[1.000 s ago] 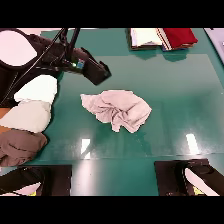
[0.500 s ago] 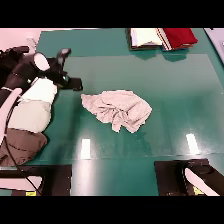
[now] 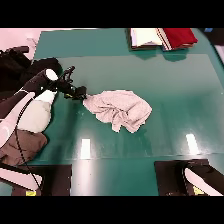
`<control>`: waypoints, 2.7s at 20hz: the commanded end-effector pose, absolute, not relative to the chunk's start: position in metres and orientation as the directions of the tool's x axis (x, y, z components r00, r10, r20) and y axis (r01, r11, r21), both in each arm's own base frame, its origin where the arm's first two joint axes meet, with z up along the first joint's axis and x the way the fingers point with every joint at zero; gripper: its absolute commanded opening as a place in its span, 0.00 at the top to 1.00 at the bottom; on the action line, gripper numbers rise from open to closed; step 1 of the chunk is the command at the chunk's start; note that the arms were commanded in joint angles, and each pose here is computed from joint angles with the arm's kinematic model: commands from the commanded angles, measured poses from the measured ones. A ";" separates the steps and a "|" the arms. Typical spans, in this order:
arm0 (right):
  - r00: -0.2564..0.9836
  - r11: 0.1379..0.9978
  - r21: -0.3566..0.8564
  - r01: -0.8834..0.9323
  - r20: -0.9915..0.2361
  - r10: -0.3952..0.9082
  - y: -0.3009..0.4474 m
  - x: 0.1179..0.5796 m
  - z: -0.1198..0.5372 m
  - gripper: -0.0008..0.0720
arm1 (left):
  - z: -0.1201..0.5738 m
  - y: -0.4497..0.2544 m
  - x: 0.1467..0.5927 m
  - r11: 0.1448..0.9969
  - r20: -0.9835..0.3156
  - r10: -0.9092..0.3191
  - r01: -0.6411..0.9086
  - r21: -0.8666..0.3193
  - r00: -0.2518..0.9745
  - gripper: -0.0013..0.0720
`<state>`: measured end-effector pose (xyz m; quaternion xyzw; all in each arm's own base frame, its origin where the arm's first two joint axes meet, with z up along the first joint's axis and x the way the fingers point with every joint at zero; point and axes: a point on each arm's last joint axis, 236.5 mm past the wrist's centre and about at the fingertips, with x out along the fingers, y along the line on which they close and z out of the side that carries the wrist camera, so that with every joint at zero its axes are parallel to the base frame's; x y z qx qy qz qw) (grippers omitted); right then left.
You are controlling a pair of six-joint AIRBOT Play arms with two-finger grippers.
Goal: Fold the shirts.
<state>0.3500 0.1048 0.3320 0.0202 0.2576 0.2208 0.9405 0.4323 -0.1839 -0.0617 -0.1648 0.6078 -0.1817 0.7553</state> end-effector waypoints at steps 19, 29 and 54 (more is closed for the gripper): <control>0.114 0.840 0.537 -0.077 -0.832 0.542 0.177 0.342 -0.063 0.80 | 0.032 -0.157 0.475 0.925 -0.825 -0.375 0.235 -0.300 0.423 0.95; 0.706 0.917 0.172 -0.359 -0.593 0.387 0.096 0.376 0.261 0.98 | 0.343 -0.110 0.429 0.952 -0.383 -0.293 0.305 -0.032 0.876 0.95; 0.268 0.910 0.368 -0.193 -0.872 0.410 0.108 0.425 0.064 0.98 | 0.037 -0.129 0.435 0.943 -0.879 -0.280 0.281 -0.177 0.386 0.95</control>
